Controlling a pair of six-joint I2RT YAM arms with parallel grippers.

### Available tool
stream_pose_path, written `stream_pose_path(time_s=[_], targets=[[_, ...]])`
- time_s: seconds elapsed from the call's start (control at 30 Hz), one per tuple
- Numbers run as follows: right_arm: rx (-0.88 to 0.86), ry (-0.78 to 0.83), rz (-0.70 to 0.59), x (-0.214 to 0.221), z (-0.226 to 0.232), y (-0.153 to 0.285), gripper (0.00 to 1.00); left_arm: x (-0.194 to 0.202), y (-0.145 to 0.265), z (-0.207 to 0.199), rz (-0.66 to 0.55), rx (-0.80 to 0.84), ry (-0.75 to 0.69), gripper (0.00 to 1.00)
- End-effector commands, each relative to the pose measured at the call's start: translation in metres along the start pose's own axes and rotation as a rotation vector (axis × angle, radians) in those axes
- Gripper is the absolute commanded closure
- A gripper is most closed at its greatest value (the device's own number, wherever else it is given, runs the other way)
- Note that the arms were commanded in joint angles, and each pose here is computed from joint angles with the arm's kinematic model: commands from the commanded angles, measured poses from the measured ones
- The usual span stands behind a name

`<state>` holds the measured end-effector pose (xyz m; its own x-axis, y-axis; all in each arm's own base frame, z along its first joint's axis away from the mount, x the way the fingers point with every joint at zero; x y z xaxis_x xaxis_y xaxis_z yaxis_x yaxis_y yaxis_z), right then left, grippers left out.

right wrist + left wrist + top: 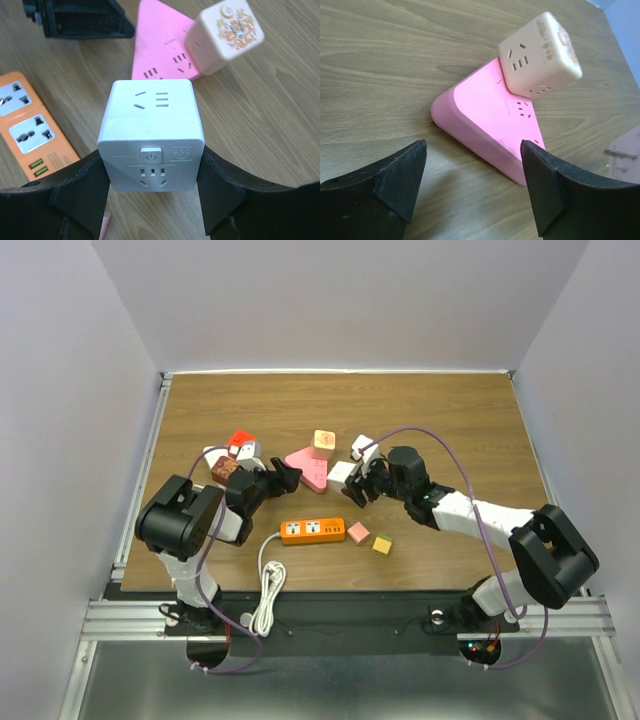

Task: Insert the plug

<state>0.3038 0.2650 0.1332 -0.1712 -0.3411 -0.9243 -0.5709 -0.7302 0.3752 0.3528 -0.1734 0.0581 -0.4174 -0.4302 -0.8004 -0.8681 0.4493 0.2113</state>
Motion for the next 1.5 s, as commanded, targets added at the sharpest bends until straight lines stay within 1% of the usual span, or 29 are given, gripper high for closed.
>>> stream_pose_path(time_s=[0.0, 0.13, 0.23, 0.37, 0.47, 0.53, 0.67, 0.7, 0.77, 0.8, 0.87, 1.27, 1.47], targets=[[-0.124, 0.167, -0.087, -0.026, 0.010, 0.000, 0.99, -0.046, 0.012, -0.019, -0.168, 0.045, -0.067, 0.12], [-0.249, 0.237, -0.075, -0.029, 0.022, -0.005, 0.99, -0.051, 0.012, -0.022, -0.162, 0.078, -0.092, 0.11], [-0.229, 0.226, -0.001, -0.032, 0.011, -0.023, 0.99, -0.051, 0.007, -0.031, -0.123, 0.158, -0.115, 0.11], [-0.205, 0.232, 0.064, -0.033, -0.003, -0.044, 0.99, -0.048, -0.004, -0.031, -0.086, 0.185, -0.127, 0.12], [-0.162, 0.240, 0.101, -0.037, -0.016, -0.059, 1.00, -0.048, -0.014, -0.025, -0.079, 0.165, -0.130, 0.12], [-0.143, 0.235, 0.151, -0.035, -0.022, -0.063, 0.99, -0.050, -0.021, -0.022, -0.078, 0.150, -0.136, 0.12], [-0.131, 0.236, 0.180, -0.041, -0.028, -0.065, 0.99, -0.049, -0.029, -0.013, -0.060, 0.104, -0.152, 0.14], [-0.135, 0.227, 0.207, -0.037, -0.028, -0.064, 0.99, -0.049, -0.030, -0.011, -0.057, 0.094, -0.157, 0.15], [-0.117, 0.216, 0.241, -0.034, -0.031, -0.064, 0.98, -0.047, -0.031, -0.010, -0.046, 0.094, -0.158, 0.18], [-0.107, 0.207, 0.253, -0.031, -0.032, -0.064, 0.98, -0.046, -0.032, -0.011, -0.037, 0.103, -0.158, 0.21], [-0.100, 0.199, 0.267, -0.028, -0.033, -0.064, 0.98, -0.044, -0.034, -0.010, -0.027, 0.098, -0.157, 0.23], [-0.147, 0.172, 0.341, -0.001, -0.024, -0.067, 0.97, -0.039, -0.039, -0.007, 0.006, 0.085, -0.173, 0.24], [-0.163, 0.189, 0.343, 0.001, -0.019, -0.068, 0.97, -0.035, -0.039, -0.009, 0.024, 0.085, -0.185, 0.24]])
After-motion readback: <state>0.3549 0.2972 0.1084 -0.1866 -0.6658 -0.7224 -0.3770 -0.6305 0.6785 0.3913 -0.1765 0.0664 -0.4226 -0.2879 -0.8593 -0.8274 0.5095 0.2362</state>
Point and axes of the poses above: each gripper's point midway between its finger pads, its own y axis back along the fingers, its own z axis along the line the jaws close on, x = y × z, the point moved 2 cm from there along y, back along the fingers
